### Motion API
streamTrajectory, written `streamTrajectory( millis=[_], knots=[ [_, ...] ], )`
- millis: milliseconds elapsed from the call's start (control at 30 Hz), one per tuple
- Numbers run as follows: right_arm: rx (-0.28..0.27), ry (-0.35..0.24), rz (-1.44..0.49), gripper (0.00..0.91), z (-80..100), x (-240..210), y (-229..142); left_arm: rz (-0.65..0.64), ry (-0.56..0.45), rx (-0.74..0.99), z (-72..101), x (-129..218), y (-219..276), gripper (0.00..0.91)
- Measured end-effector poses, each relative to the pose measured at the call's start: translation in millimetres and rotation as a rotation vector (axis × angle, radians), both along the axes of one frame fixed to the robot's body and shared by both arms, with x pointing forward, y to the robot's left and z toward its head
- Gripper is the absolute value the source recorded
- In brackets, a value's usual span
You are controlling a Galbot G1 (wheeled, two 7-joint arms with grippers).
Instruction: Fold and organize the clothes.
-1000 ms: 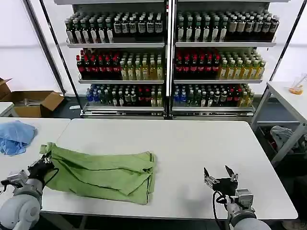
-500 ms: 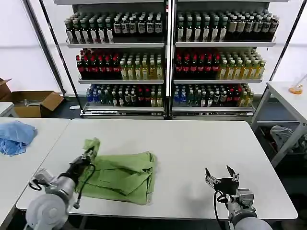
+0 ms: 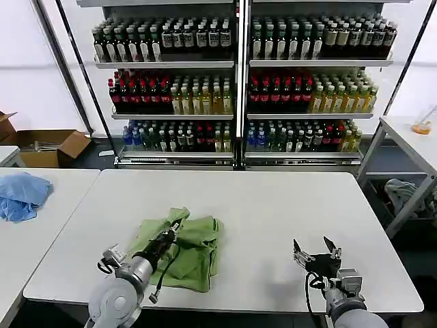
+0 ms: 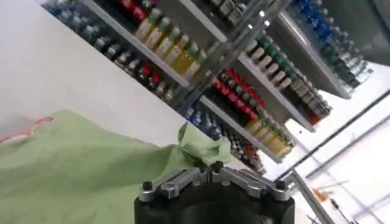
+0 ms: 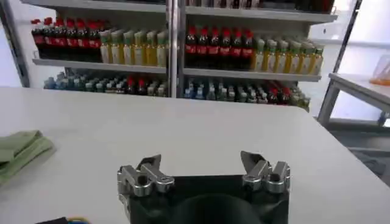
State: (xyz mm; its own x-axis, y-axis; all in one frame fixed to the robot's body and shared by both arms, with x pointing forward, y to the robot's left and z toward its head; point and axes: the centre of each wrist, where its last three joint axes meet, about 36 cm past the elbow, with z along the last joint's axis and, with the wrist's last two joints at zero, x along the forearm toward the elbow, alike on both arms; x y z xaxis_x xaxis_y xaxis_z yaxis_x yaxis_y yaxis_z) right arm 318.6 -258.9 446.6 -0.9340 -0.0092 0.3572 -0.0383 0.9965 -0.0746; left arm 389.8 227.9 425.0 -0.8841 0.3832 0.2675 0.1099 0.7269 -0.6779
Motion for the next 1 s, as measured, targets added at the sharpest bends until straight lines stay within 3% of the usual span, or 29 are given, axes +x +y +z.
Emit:
streamTrajectory(
  millis=[400,633,1000],
  knots=[
    [0.004,-0.003,0.016,0.907,-0.5,1,3,-0.060,-0.067,-0.021,8.5,-1,-15,0.907],
    [0.016,-0.007,0.022,0.907,-2.3,3,7,-0.016,-0.081,0.044,13.0,-7,8,0.907],
    [0.020,-0.006,0.034,0.907,-2.9,1,11,0.132,-0.049,0.247,-6.9,-21,70,0.907]
  ],
)
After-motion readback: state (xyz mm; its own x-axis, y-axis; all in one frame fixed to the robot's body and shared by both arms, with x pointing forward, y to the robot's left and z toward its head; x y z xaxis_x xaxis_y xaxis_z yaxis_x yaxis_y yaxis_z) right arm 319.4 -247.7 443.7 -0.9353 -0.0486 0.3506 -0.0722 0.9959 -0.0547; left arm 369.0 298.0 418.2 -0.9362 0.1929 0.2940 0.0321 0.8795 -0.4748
